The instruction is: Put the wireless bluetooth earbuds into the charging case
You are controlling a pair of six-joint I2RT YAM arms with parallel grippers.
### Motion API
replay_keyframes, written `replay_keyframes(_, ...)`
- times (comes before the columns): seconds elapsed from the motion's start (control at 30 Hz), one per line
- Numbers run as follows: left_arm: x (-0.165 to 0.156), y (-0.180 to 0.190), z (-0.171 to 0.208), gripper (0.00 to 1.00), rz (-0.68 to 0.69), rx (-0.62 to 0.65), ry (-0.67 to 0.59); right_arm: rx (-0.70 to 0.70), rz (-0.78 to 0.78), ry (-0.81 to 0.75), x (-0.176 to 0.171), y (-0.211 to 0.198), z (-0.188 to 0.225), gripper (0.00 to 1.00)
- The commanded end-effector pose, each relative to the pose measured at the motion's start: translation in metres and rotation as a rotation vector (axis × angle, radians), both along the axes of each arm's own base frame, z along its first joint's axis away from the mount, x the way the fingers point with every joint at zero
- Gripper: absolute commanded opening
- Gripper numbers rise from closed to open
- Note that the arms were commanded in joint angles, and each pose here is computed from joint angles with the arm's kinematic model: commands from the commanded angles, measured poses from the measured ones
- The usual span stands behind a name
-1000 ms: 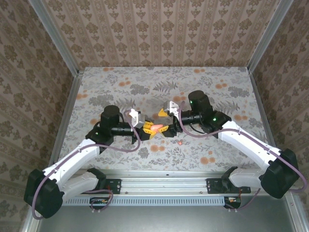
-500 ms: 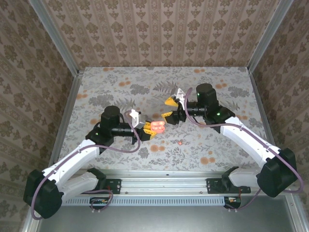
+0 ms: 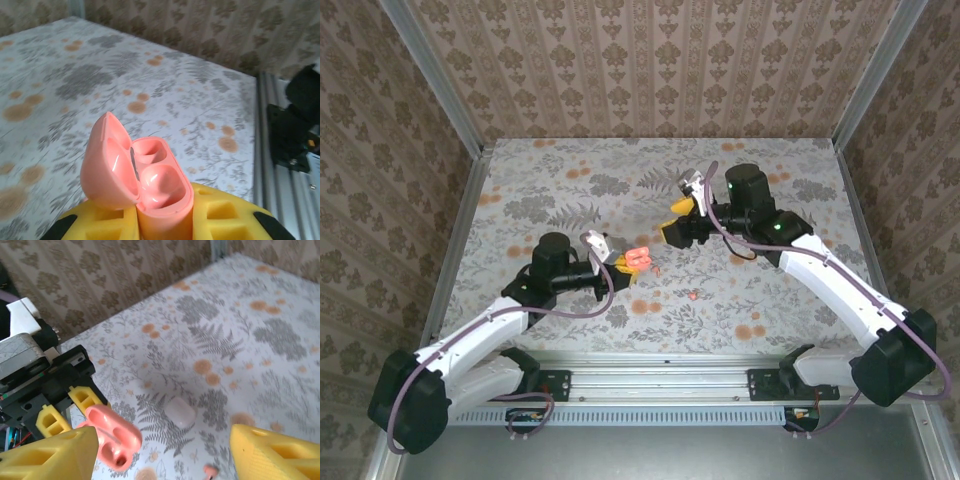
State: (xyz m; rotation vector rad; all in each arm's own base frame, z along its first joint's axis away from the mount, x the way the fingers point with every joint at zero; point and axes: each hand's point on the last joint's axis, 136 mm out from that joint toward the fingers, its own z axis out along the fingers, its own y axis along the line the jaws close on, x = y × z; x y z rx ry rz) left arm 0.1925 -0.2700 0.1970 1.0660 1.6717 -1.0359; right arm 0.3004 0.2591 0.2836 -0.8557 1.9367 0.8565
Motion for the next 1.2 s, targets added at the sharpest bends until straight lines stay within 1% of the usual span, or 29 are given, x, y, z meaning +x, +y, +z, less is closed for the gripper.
replay_keyframes(0.0, 0.026, 0.013, -0.003, 0.03, 0.188, 0.004, 0.025, -0.091, -0.213, 0.245, 0.008, -0.025, -0.036, 0.68)
replay_keyframes(0.07, 0.032, 0.019, -0.009, 0.03, 0.242, 0.018, 0.042, -0.130, -0.277, 0.348, 0.004, -0.033, -0.050, 0.66)
replay_keyframes(0.23, 0.038, 0.033, -0.016, 0.03, 0.324, 0.036, 0.060, -0.224, -0.406, 0.584, -0.013, -0.051, -0.083, 0.53)
replay_keyframes(0.3, 0.040, 0.037, -0.018, 0.03, 0.350, 0.044, 0.070, -0.279, -0.468, 0.679, -0.016, -0.059, -0.104, 0.50)
replay_keyframes(0.43, 0.043, 0.044, -0.023, 0.03, 0.384, 0.057, 0.088, -0.348, -0.574, 0.826, -0.029, -0.072, -0.131, 0.49)
replay_keyframes(0.5, 0.043, 0.046, -0.022, 0.03, 0.393, 0.054, 0.087, -0.373, -0.584, 0.883, -0.036, -0.072, -0.143, 0.48)
replay_keyframes(0.63, 0.046, 0.052, -0.023, 0.03, 0.426, 0.046, 0.094, -0.434, -0.570, 0.893, -0.038, -0.066, -0.157, 0.47)
replay_keyframes(0.9, 0.052, 0.076, -0.026, 0.02, 0.539, 0.040, 0.120, -0.559, -0.511, 0.859, -0.020, -0.030, -0.180, 0.46)
replay_keyframes(1.03, 0.053, 0.090, -0.024, 0.02, 0.586, 0.025, 0.123, -0.593, -0.483, 0.849, -0.010, -0.011, -0.191, 0.45)
replay_keyframes(1.13, 0.052, 0.096, -0.024, 0.03, 0.602, 0.025, 0.126, -0.624, -0.461, 0.850, -0.007, 0.002, -0.201, 0.42)
replay_keyframes(1.17, 0.056, 0.104, -0.024, 0.03, 0.632, 0.023, 0.128, -0.636, -0.455, 0.855, -0.007, 0.005, -0.205, 0.40)
